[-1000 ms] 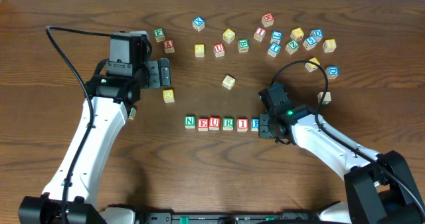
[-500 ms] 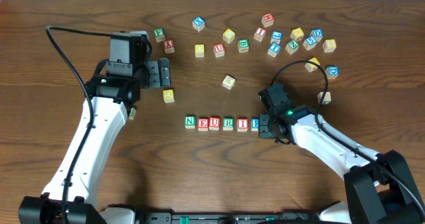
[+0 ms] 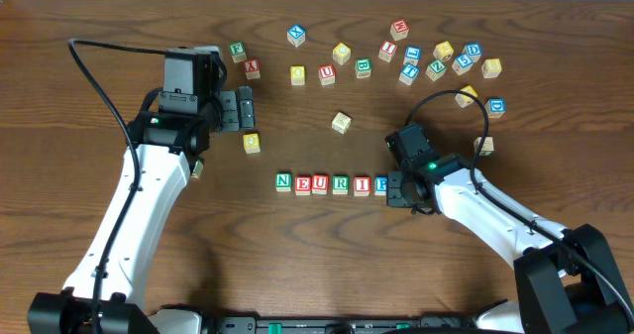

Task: Spell out NEURIPS
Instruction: 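Lower the yellow S block to the right of the P block, then open the right gripper and lift away from the S block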

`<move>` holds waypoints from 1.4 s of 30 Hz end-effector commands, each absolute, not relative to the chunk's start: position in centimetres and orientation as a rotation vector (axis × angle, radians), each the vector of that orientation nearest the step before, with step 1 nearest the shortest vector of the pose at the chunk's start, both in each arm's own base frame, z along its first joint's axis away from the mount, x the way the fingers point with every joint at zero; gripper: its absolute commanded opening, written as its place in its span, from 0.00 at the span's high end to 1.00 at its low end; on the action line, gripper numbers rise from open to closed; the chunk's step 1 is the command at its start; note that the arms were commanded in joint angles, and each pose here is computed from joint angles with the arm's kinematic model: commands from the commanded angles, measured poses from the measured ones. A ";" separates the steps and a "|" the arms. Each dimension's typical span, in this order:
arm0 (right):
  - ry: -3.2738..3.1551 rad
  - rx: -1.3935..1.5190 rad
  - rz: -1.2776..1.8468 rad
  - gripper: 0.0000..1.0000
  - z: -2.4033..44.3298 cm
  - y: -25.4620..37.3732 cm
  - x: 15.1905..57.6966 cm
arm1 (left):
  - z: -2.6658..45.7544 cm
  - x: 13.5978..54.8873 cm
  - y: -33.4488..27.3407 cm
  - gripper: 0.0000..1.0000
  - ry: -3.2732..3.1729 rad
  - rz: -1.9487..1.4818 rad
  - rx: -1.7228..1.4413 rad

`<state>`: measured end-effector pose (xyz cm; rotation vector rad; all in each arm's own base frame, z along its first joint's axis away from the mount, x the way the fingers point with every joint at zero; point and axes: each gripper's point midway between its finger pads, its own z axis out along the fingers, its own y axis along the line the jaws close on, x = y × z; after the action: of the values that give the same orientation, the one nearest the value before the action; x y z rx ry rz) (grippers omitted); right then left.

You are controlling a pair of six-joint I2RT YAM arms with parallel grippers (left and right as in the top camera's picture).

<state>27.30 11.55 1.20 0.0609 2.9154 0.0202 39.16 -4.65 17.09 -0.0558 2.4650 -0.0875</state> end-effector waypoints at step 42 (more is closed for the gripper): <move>2.785 0.265 -0.285 0.62 6.5 5.8 27.8 | 18.7 39.6 -4.5 0.00 2.424 -0.082 -0.052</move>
<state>27.57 6.25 5.94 0.2120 2.8146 -0.2749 39.16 -4.65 17.09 -0.0558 2.4650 -0.0875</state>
